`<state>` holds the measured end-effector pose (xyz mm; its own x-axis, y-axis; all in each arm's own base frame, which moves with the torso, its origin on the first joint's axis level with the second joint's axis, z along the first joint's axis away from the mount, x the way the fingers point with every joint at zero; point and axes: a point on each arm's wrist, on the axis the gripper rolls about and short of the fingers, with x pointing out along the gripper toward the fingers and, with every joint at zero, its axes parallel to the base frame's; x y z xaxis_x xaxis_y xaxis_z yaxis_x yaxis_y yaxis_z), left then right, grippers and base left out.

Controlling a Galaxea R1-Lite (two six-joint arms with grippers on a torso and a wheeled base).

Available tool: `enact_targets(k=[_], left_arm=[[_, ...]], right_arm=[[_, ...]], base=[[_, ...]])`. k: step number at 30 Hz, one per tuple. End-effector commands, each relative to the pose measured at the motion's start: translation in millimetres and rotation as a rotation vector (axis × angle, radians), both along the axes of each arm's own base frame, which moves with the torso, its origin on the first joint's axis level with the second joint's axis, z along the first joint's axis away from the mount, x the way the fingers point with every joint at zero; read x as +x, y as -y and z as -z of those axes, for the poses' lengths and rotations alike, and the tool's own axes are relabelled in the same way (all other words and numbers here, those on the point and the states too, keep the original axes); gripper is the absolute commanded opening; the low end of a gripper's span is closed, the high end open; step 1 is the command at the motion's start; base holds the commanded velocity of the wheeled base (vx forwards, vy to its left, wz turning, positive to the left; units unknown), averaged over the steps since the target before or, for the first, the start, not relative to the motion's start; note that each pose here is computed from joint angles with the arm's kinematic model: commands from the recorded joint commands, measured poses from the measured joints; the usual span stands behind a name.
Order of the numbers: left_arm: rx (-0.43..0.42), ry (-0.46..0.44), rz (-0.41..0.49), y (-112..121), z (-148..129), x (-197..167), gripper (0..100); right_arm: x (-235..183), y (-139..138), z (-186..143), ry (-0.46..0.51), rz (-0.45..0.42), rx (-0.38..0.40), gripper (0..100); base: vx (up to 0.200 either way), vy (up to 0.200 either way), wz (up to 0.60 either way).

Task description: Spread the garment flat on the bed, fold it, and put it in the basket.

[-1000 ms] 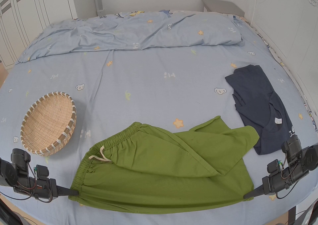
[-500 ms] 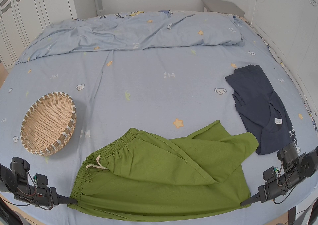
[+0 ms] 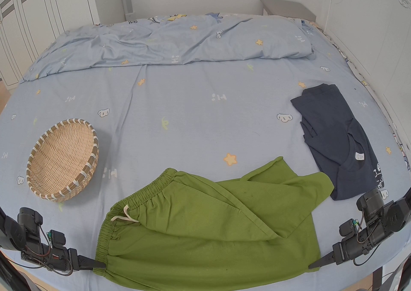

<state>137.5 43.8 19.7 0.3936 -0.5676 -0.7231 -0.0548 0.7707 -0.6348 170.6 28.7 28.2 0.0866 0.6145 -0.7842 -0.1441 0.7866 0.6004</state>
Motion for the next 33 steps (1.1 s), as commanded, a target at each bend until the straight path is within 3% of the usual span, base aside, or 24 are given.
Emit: enact_targets(k=[1, 6, 9, 10, 11, 16, 22, 27, 33], left_arm=[[-0.012, -0.007, 0.0, 0, 1, 0, 100], [0.012, 0.059, -0.021, -2, -10, -1, 100], [0.064, 0.185, -0.027, 1, -37, -8, 100], [0.064, 0.185, -0.027, 1, -37, -8, 100], [0.087, 0.253, -0.032, 4, -57, -9, 100], [0.086, 0.334, -0.036, 13, -124, -6, 100], [0.124, 0.412, 0.051, 24, -171, 11, 100], [0.168, 0.465, 0.196, 50, -194, 61, 100], [0.217, 0.475, 0.253, 72, -189, 128, 100]], right_arm=[[0, 0, 1, -0.002, -0.001, 0.007, 100], [-2, 1, -3, 0.023, 0.004, 0.009, 100], [-4, 4, -23, 0.145, 0.03, 0.021, 100], [-4, 4, -23, 0.145, 0.03, 0.021, 100], [-4, 8, -35, 0.209, 0.053, 0.023, 100], [-7, 13, -73, 0.413, 0.089, 0.007, 100], [4, 16, -109, 0.572, 0.117, -0.017, 100], [31, 12, -161, 0.767, 0.101, -0.006, 100], [42, -2, -187, 0.866, 0.032, 0.019, 100]], base=[[0.0, 0.0, 0.0], [0.0, 0.0, 0.0], [0.0, 0.0, 0.0], [0.0, 0.0, 0.0], [0.0, 0.0, 0.0], [0.0, 0.0, 0.0], [0.0, 0.0, 0.0], [0.0, 0.0, 0.0], [0.0, 0.0, 0.0]])
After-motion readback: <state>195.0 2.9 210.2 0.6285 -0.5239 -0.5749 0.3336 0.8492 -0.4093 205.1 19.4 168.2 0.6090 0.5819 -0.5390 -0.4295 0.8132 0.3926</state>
